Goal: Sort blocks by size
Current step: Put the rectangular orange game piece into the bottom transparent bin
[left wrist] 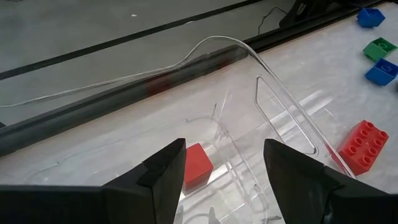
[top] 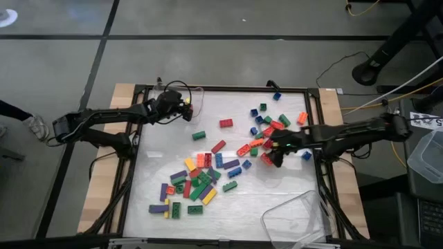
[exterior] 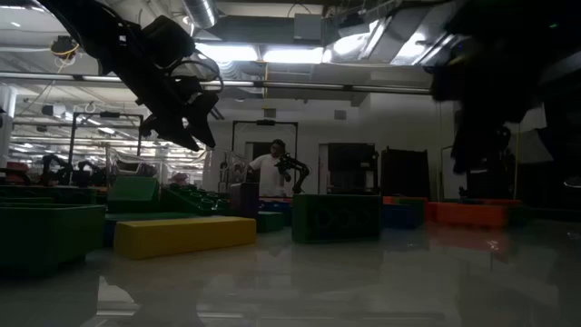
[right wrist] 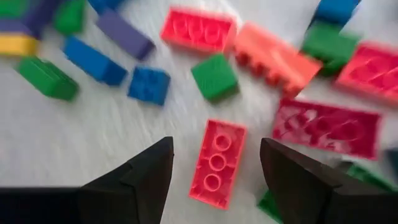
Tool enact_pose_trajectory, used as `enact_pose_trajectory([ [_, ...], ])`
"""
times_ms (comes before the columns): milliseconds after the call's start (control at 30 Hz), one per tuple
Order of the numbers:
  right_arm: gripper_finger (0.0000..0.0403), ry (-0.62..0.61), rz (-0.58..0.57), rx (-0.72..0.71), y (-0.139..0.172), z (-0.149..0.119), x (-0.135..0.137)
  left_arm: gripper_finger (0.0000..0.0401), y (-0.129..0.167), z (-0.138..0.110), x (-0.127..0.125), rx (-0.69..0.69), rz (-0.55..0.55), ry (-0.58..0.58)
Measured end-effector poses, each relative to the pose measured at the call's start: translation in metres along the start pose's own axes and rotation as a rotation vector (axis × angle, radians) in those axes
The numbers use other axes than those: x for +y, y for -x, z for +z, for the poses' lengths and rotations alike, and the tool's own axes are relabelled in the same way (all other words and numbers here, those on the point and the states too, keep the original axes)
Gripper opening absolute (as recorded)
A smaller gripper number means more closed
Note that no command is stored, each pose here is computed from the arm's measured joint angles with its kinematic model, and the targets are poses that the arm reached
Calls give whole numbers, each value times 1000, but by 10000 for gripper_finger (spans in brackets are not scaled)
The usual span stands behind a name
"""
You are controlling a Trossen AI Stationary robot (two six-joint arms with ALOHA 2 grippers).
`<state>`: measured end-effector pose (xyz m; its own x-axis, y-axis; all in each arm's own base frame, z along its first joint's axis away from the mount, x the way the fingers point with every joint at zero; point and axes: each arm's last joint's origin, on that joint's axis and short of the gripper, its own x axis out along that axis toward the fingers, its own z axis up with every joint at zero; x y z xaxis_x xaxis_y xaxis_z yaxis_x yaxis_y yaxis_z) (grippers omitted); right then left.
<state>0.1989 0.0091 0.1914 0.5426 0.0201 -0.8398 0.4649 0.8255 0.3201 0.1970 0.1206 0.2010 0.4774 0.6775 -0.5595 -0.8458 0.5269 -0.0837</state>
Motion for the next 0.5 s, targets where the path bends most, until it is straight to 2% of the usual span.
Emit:
enact_pose_trajectory([
  [233, 241, -17, -160, 181, -33, 16, 11, 205, 0, 0, 0, 1, -2, 0],
  [500, 241, -37, -229, 262, -54, 21, 15, 205, 0, 0, 0, 4, -4, -1],
])
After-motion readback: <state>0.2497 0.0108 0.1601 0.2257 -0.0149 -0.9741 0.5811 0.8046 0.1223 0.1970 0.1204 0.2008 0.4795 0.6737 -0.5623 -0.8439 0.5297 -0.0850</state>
